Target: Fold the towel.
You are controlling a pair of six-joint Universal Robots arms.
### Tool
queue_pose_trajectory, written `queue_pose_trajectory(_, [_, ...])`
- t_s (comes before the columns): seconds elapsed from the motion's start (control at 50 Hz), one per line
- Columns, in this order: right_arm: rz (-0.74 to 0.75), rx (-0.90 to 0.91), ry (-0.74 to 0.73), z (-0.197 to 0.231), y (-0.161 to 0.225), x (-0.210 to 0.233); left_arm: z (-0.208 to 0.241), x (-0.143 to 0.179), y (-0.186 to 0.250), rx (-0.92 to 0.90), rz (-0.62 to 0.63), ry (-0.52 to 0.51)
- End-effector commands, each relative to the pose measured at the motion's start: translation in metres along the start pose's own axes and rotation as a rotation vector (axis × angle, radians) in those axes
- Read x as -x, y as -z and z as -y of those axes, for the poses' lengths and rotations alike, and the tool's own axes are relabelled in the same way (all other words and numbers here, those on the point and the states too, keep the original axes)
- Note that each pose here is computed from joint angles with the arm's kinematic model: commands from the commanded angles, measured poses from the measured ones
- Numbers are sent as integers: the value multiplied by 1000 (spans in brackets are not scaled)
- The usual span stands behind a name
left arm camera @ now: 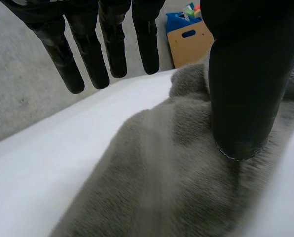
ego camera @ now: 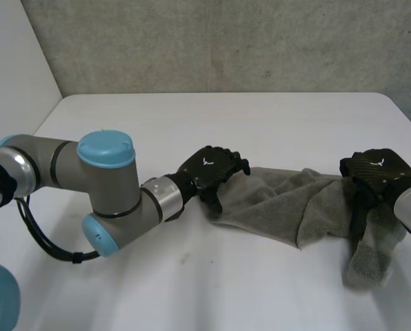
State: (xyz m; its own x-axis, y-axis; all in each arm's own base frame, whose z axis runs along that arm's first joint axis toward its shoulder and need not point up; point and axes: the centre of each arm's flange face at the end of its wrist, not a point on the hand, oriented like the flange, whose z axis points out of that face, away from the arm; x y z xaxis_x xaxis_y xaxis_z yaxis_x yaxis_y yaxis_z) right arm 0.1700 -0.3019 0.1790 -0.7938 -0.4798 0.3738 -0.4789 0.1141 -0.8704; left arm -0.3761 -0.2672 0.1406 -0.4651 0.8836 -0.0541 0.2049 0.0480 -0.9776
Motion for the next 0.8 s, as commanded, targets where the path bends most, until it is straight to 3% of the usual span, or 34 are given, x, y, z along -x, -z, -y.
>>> queue_pose_trajectory(0.02, [-5, -10, 3, 4, 4, 0, -9, -12, 10, 53, -14, 28])
queue_pose_trajectory(0.28, [5, 4, -2, 0, 6, 4, -30, -29, -4, 96, 35, 19])
queue_pose_trajectory(0.58, [-16, -26, -5, 12, 9, 0, -18, -25, -5, 84, 105, -25])
queue_pose_trajectory(0.68, [14, -100, -47, 42, 16, 8, 25, -9, 9, 5, 179, -83])
queue_pose_trajectory(0.72, [65, -105, -105, 62, 22, 16, 58, 15, 32, -49, 271, -104])
queue_pose_trajectory(0.8, [134, -99, -139, 82, 30, 26, 91, 30, 59, -105, 337, -122])
